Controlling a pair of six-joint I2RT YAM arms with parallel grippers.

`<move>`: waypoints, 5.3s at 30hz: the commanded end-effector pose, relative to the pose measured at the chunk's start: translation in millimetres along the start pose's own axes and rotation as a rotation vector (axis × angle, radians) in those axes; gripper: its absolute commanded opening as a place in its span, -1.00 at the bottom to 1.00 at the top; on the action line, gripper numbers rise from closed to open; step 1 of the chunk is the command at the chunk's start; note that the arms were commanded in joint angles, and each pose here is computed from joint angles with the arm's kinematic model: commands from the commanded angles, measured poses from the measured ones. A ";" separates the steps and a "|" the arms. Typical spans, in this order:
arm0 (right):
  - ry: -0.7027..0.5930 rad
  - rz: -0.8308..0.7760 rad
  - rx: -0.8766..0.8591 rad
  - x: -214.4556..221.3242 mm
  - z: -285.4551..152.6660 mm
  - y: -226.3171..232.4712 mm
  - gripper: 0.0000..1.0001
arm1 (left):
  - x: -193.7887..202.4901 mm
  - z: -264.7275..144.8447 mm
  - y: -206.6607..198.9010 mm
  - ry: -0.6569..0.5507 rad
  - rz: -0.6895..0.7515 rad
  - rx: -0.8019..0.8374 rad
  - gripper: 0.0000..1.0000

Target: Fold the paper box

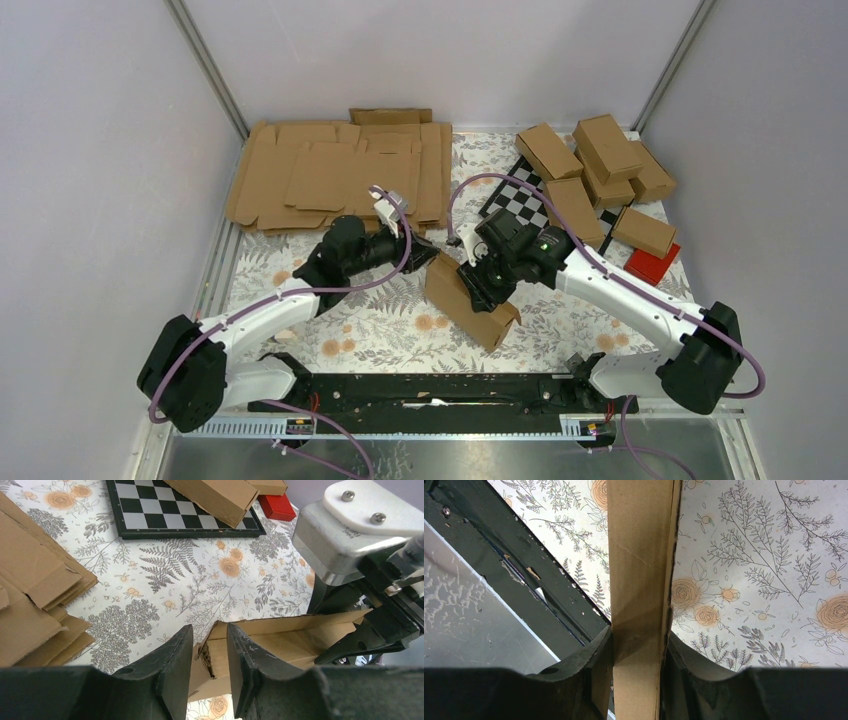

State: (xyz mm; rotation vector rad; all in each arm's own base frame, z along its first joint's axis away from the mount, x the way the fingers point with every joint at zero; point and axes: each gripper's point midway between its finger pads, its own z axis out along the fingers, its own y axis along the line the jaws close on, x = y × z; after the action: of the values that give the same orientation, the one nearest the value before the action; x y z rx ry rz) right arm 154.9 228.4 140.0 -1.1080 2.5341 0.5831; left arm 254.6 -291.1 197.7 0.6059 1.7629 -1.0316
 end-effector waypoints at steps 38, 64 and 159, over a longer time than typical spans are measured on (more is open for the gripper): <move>-0.012 0.051 0.150 -16.9 11.7 -24.9 -0.12 | 18.1 2.5 -5.6 -0.089 0.038 -0.071 -1.00; -0.039 0.155 0.236 -2.4 -7.6 -32.6 0.17 | 52.8 0.0 -11.7 -0.094 0.074 -0.143 -1.00; -0.087 0.040 0.164 -95.9 67.3 -38.7 0.33 | 56.2 -36.4 58.5 -0.126 -0.016 -0.519 -1.00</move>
State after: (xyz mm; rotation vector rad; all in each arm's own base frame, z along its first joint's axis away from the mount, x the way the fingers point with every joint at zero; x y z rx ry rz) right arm 223.3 278.3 100.7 -0.9768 2.5675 0.4350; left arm 259.4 -255.1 150.7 0.2410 1.7710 -0.6423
